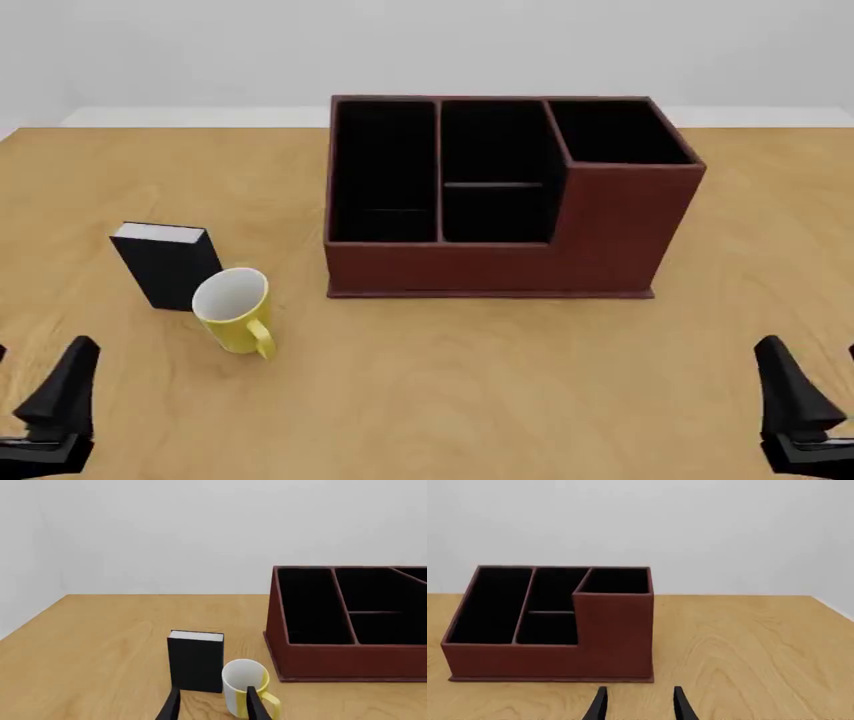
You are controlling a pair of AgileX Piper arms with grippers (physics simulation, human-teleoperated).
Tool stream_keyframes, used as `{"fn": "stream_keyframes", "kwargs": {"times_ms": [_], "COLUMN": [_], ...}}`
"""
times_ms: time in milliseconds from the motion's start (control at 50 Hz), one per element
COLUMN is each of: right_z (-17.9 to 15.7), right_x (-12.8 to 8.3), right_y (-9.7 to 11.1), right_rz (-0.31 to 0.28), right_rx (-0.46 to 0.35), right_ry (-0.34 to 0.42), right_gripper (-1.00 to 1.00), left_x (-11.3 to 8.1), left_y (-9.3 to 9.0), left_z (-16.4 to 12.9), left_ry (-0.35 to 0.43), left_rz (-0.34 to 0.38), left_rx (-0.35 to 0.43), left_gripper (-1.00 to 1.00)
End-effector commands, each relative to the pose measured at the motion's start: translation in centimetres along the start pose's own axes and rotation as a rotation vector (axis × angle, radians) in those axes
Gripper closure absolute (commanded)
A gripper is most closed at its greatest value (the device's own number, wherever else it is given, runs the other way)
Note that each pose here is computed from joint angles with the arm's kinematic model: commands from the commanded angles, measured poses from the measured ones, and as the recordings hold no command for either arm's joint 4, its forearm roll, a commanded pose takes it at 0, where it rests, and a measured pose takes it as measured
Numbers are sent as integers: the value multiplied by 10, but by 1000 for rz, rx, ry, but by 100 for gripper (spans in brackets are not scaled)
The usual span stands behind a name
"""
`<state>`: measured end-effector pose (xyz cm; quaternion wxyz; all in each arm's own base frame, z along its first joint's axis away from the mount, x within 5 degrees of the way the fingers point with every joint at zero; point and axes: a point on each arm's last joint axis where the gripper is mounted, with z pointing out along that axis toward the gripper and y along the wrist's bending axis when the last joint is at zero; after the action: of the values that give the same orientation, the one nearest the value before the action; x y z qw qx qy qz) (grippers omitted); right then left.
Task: Pick up the yellow and white mug and place it to the right of the caddy.
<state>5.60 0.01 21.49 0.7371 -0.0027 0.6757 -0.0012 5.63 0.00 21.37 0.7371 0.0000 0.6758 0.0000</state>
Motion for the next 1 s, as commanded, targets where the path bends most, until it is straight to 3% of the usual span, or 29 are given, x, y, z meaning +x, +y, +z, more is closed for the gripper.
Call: {"fn": "stream_keyframes", "kwargs": {"times_ms": [20,380,600,1000], "right_z": [0,0,2,6], "right_x": [3,1,1,0], "right_y": [0,5,13,23], "right_rz": [10,31,7,-2], "right_rx": [-5,-85,-218,-363], "right_ry": [19,30,55,95], "right_gripper": [-100,-100,-100,-100], "left_x": [-1,-1,-1,-1], "left_y": [0,0,0,0], "left_z": [0,0,0,0], "left_ry": [1,1,1,1], "left_rz": [0,0,0,0], "left_rx": [0,0,0,0], "left_gripper": [-100,-100,-100,-100]}}
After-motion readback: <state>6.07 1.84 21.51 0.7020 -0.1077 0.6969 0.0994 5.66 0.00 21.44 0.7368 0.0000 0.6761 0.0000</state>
